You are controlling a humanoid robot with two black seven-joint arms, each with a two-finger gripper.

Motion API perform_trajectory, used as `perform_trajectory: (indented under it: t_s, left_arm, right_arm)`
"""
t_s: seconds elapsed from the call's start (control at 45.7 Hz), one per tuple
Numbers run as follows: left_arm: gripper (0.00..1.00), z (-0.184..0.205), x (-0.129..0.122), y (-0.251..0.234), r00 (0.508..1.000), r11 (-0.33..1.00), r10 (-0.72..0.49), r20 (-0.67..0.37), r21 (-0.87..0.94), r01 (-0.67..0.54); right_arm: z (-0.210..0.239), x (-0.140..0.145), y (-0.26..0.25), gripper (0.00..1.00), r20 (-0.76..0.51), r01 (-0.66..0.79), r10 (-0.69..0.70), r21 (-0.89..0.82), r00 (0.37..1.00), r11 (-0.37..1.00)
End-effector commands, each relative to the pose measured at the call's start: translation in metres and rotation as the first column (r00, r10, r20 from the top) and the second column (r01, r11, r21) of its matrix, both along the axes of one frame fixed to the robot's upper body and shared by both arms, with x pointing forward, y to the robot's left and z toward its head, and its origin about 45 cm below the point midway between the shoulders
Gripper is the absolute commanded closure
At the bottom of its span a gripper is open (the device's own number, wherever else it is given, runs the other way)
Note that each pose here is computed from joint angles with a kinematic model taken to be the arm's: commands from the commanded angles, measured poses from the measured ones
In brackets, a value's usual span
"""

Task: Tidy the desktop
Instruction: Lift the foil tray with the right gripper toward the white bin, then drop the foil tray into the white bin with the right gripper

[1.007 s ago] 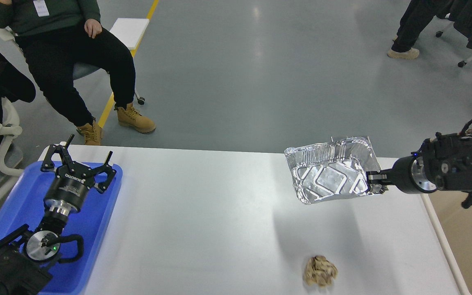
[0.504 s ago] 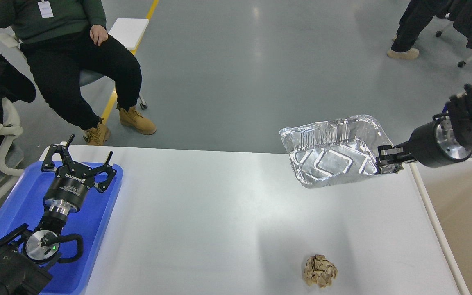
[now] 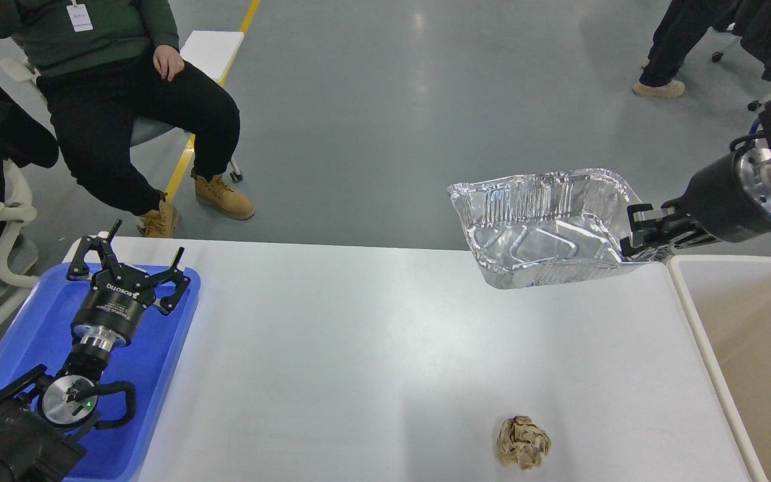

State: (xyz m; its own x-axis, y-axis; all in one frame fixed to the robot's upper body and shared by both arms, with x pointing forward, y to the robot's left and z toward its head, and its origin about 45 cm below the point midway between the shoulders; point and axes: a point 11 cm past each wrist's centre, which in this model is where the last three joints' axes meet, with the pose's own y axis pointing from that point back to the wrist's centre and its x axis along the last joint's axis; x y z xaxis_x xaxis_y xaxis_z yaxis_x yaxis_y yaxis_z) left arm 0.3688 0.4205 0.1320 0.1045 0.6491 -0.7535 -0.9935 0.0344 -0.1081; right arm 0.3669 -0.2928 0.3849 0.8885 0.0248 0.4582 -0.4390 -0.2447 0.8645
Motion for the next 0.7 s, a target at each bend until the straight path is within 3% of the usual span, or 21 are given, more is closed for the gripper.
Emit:
perform_trajectory:
  t_s: [0.0,0.263,0.526,0.679]
  left_arm:
    - [0.01,0.000,0.000,0.000,1.000,1.000,0.001,0.001,0.000,-0.001]
    - [0.01,0.000,0.000,0.000,1.000,1.000,0.000,0.000,0.000,0.000]
    - [0.01,0.000,0.000,0.000,1.000,1.000,0.001,0.001,0.000,-0.001]
    - [0.01,0.000,0.000,0.000,1.000,1.000,0.001,0.001,0.000,-0.001]
  right_arm:
    - [0.010,0.001,0.002,1.00,-0.004,0.015,-0.015,0.022,1.000,1.000]
    - [0.021,0.008,-0.023,1.00,0.046,0.080,-0.084,0.068,0.995,0.994]
    - [0.035,0.019,-0.107,1.00,0.139,0.263,-0.280,0.126,0.950,0.956]
    - [0.024,0.015,-0.172,1.00,0.171,0.404,-0.421,0.127,0.891,0.906]
